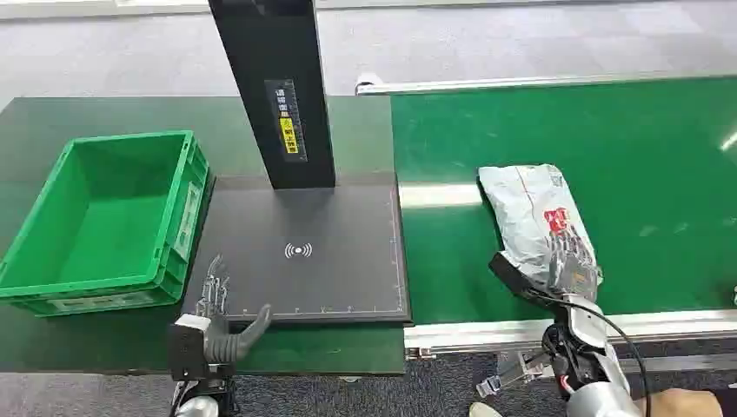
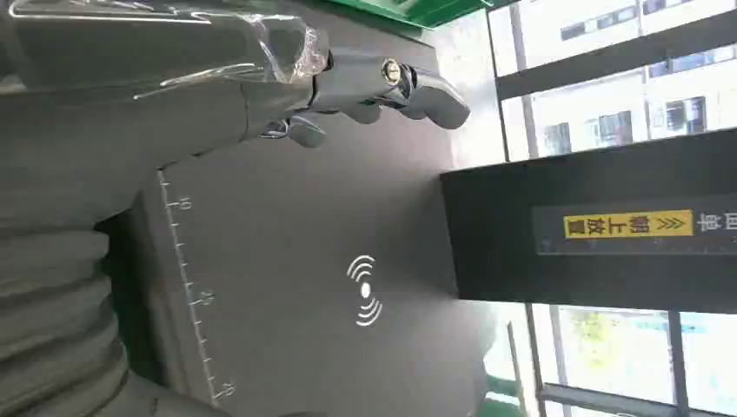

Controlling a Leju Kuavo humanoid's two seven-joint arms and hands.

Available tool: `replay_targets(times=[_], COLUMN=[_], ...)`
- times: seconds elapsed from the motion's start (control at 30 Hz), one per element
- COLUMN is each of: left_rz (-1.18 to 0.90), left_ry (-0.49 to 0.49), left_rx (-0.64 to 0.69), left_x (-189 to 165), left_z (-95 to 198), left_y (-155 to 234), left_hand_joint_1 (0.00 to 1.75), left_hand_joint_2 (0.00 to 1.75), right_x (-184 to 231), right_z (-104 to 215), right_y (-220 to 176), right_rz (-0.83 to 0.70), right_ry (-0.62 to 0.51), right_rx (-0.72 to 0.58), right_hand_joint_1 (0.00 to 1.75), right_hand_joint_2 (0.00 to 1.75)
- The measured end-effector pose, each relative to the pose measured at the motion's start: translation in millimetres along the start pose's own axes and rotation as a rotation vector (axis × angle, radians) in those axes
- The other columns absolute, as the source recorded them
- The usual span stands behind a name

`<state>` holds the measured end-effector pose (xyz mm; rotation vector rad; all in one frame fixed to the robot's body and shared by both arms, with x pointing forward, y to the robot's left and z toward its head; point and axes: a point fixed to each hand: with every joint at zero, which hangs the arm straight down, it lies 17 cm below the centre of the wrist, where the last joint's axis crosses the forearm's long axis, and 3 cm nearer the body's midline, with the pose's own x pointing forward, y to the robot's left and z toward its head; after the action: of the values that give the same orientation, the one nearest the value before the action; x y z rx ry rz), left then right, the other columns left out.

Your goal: Moved the parcel from conveyor to table for the left to box.

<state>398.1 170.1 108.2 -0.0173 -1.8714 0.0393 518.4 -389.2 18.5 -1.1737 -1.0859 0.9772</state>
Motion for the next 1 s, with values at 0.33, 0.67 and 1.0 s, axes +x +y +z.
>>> replay_targets(times=[0.33, 0.67, 1.0], left_rz=[0.005, -0.003, -0.015], left_ry=[0.004, 0.017, 0.015], left_rx=[0.000, 0.012, 0.016], left_x=[-1.6, -4.7, -3.7], left_z=[-1.7, 0.1, 1.8], left_y=[-1.1, 1.7, 3.2], left_hand_joint_1=[0.00, 0.00, 0.00], left_hand_joint_2=[1.75, 1.75, 1.75], right_x=[25.3, 32.8, 61.5], right_z=[-7.4, -5.2, -3.3], right_y=[9.3, 14.4, 6.4], right_rz=[-0.001, -0.041, -0.181], right_ry=[0.001, -0.026, -0.130], right_rx=[0.070, 0.084, 0.045], right_hand_joint_1=[1.75, 1.75, 1.75], right_hand_joint_2=[1.75, 1.75, 1.75])
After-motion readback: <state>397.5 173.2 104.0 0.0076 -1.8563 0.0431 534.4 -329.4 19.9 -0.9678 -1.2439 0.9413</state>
